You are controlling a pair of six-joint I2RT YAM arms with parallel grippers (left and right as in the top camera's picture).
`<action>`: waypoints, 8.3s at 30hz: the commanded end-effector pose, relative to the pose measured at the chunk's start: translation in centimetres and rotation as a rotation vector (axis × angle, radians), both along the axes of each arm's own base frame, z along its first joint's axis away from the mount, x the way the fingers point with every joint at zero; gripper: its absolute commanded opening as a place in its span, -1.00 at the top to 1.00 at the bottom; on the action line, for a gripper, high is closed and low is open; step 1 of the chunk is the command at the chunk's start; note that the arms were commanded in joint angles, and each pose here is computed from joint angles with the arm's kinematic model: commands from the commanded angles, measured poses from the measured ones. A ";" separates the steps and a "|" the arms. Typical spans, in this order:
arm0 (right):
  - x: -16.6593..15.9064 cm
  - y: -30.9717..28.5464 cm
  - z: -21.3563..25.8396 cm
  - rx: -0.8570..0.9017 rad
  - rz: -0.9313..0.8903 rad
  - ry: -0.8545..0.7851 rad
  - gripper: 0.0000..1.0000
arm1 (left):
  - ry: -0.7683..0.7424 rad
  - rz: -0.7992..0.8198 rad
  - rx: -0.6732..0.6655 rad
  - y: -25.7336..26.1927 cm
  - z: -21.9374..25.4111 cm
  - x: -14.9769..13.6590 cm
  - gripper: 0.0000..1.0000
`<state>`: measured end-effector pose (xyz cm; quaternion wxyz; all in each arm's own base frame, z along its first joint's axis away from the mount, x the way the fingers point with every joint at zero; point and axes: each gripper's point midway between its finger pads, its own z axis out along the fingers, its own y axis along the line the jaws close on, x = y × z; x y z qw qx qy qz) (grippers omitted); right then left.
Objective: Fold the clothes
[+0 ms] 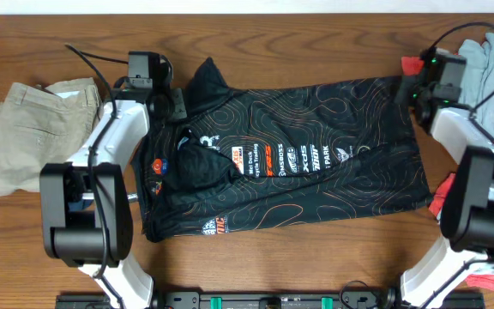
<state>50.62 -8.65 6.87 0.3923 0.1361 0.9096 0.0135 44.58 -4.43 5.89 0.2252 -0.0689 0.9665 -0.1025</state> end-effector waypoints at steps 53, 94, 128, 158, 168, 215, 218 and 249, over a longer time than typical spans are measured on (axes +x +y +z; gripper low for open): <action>4.1 0.9 -7.0 0.013 -0.014 -0.086 0.98 | 0.023 -0.002 0.002 -0.1 0.1 -0.8 0.88; -13.9 -2.9 0.4 -0.068 -0.201 0.521 0.98 | 0.333 0.045 -0.078 -0.6 4.5 -12.0 0.88; -19.4 -3.7 -0.7 0.051 -0.269 0.713 0.98 | 0.758 0.221 -0.089 1.3 5.7 -23.8 0.87; -17.1 -2.5 -0.6 -0.035 0.108 0.647 -0.08 | 0.535 0.197 -0.102 1.1 1.5 -18.2 0.44; -17.6 -2.3 -1.6 -0.062 0.176 0.668 -0.25 | 0.585 0.185 -0.093 0.7 -0.8 -20.2 0.44; -14.8 -0.6 -9.3 0.217 0.036 0.656 0.98 | 0.187 0.146 -0.008 2.5 -7.6 -9.7 0.43; -15.3 -1.2 -9.4 0.187 0.007 0.682 0.98 | 0.217 0.169 0.094 4.2 -5.9 -9.5 0.43; -17.3 -4.4 -9.6 0.082 -0.207 0.760 0.98 | -0.065 -0.154 -0.034 -7.5 -1.3 -3.1 -0.13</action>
